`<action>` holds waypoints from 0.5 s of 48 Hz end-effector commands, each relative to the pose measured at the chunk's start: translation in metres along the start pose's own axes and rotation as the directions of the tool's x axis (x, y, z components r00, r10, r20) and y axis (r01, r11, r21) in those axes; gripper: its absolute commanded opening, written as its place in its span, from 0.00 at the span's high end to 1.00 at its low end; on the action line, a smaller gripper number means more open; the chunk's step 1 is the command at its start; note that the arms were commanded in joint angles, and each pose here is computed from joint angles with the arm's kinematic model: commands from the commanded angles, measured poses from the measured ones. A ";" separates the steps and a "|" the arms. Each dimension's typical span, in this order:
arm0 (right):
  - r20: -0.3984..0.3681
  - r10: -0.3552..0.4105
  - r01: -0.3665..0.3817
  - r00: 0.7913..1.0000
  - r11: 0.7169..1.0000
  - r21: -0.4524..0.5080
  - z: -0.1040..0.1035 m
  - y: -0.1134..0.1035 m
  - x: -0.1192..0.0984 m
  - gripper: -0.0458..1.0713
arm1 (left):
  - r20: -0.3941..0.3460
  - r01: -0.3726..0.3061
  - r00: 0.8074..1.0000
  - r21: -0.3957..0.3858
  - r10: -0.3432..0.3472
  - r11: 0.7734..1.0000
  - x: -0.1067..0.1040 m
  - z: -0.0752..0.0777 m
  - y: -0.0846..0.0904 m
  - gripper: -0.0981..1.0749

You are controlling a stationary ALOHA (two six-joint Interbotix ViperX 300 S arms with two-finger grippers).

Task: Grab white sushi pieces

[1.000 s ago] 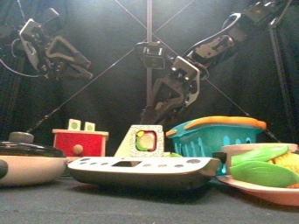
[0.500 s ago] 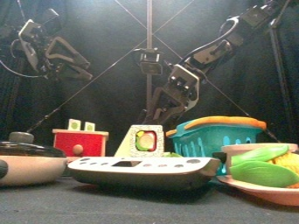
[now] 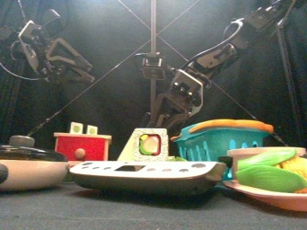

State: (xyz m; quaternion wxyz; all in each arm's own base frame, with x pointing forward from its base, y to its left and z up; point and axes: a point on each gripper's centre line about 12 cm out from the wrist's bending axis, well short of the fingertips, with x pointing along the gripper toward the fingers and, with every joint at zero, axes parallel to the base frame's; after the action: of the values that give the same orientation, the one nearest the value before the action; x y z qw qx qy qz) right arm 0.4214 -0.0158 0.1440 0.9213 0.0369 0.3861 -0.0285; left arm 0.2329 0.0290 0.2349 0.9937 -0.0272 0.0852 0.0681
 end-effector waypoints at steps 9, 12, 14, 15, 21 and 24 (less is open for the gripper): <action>0.043 0.001 -0.002 0.999 1.000 0.001 0.014 0.000 -0.006 0.04 | 0.017 -0.003 1.000 -0.002 0.003 1.000 0.001 0.005 0.001 0.20; 0.040 0.001 -0.001 0.999 1.000 0.001 0.014 0.000 -0.005 0.04 | 0.019 -0.003 1.000 -0.002 0.003 1.000 0.001 0.005 0.001 0.20; 0.038 0.001 -0.001 0.999 1.000 0.001 0.013 0.000 -0.004 0.04 | 0.017 -0.003 1.000 -0.002 0.003 1.000 0.001 0.005 0.001 0.20; 0.038 0.001 -0.001 0.999 1.000 0.001 0.013 0.000 -0.004 0.04 | 0.017 -0.003 1.000 -0.002 0.003 1.000 0.001 0.005 0.001 0.20; 0.034 0.001 -0.001 0.999 1.000 -0.001 0.012 0.000 -0.003 0.04 | 0.017 -0.003 1.000 -0.002 0.003 1.000 0.001 0.005 0.001 0.20; 0.034 -0.001 0.001 0.999 1.000 -0.001 0.012 -0.001 -0.003 0.04 | 0.019 -0.003 1.000 -0.002 0.003 1.000 0.001 0.005 0.001 0.20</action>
State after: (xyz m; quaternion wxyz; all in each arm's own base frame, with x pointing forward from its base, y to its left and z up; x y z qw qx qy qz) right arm 0.4216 -0.0165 0.1388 0.9189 0.0365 0.3918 -0.0291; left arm 0.2327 0.0291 0.2343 0.9936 -0.0280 0.0859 0.0684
